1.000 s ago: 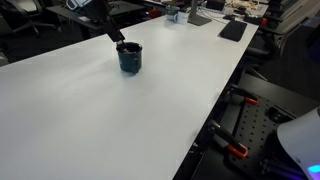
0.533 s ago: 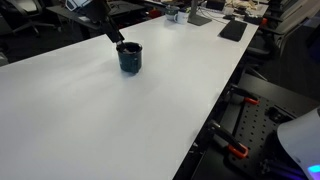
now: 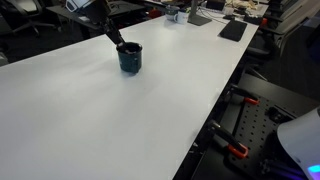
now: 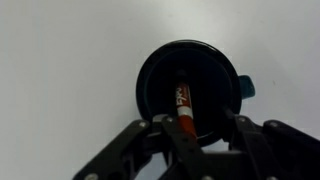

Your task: Remove the marker from the mug

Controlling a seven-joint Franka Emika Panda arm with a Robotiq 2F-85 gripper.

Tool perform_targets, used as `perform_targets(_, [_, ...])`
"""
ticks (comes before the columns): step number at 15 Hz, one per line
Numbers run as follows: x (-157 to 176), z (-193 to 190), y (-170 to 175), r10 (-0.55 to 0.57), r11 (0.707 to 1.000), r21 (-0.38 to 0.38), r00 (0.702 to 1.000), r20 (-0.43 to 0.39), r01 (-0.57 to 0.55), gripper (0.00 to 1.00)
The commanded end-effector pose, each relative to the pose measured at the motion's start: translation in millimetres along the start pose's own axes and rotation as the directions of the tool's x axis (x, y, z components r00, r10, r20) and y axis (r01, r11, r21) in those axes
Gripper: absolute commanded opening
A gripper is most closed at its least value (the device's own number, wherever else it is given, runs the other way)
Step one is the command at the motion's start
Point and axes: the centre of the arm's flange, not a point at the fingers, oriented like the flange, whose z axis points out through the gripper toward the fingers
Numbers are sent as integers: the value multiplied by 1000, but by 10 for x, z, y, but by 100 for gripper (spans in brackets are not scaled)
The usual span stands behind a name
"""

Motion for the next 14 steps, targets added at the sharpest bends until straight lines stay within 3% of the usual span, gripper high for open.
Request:
perform_targets(1, [-31, 11, -12, -11, 1000, -19, 1000, -10, 11, 12])
perform_targets(3, [-37, 15, -10, -15, 1000, -20, 1000, -13, 15, 1])
perform_targets(14, [-147, -155, -156, -6, 998, -62, 999, -38, 4, 4])
